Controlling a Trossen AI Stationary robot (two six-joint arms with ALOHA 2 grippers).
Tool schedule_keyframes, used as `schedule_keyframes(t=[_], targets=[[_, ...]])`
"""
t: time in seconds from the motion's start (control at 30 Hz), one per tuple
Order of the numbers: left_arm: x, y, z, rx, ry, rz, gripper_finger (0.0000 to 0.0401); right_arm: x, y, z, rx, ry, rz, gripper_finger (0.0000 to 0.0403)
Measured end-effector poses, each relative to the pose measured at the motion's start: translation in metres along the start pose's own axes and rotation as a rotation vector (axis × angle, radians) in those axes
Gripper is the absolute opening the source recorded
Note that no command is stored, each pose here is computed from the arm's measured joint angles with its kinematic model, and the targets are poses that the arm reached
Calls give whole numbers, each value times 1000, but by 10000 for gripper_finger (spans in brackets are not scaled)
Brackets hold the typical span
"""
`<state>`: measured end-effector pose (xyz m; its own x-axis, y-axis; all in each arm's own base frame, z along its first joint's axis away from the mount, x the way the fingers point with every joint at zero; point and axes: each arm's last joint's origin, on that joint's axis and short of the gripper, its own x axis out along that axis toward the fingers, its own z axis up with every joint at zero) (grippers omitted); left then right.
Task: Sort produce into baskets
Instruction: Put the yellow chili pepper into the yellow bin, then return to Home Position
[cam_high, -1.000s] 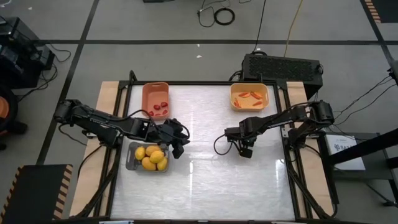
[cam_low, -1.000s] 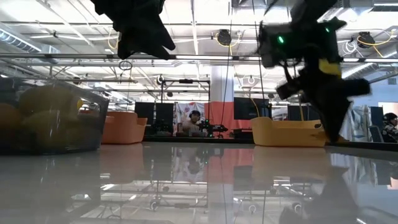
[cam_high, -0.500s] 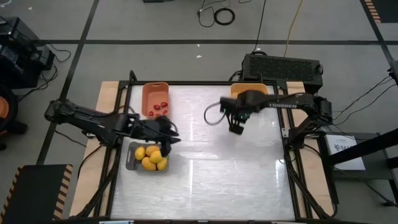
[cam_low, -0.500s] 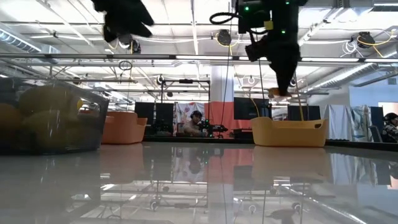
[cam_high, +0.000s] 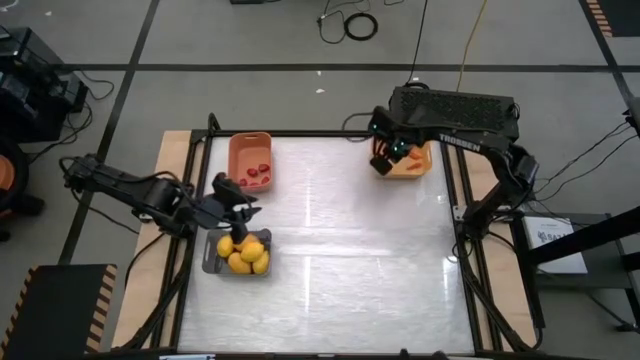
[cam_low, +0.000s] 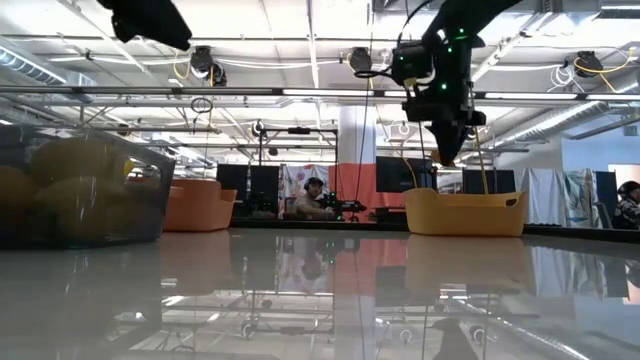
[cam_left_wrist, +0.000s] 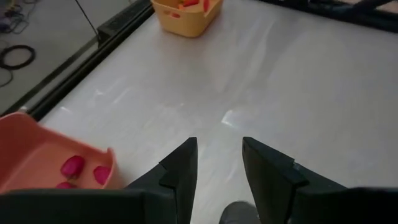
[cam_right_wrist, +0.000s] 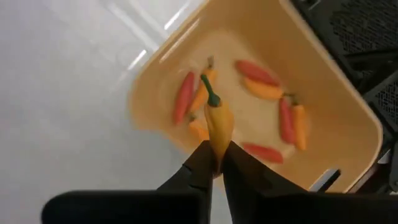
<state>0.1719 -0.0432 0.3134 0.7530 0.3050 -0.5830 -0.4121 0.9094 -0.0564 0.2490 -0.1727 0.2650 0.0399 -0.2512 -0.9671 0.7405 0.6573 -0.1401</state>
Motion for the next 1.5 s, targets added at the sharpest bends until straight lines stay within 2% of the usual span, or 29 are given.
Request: schedule_keyframes(t=[0.2,0.33,0.53,0.6,0.67,0.8,1.0,1.13,1.33,1.5], targets=[[-8,8,-5,29,-8,-3,135,4,-18,6,66,-10,-8,61],[-10,18,-20,2,-43,-25,135,6,-29,7,109,-5,-15,79],[-3,27,-48,-101,-168,-180,135,8,-40,8,263,3,-14,98],[0,28,-54,-144,-226,-242,135,5,-36,7,283,2,40,102],[4,29,-61,-173,-268,-296,135,-6,-25,4,253,-23,117,104],[7,29,-71,-185,-314,-383,134,-36,4,-7,175,-149,199,104],[5,33,-77,-184,-322,-422,135,-92,46,-32,82,-428,331,105],[1,36,-76,-159,-345,-440,135,-111,68,-61,12,-568,409,105],[-6,43,-79,-149,-353,-441,135,-93,86,-112,10,-678,633,105],[-8,47,-83,-140,-337,-432,135,-60,86,-147,96,-752,821,93]])
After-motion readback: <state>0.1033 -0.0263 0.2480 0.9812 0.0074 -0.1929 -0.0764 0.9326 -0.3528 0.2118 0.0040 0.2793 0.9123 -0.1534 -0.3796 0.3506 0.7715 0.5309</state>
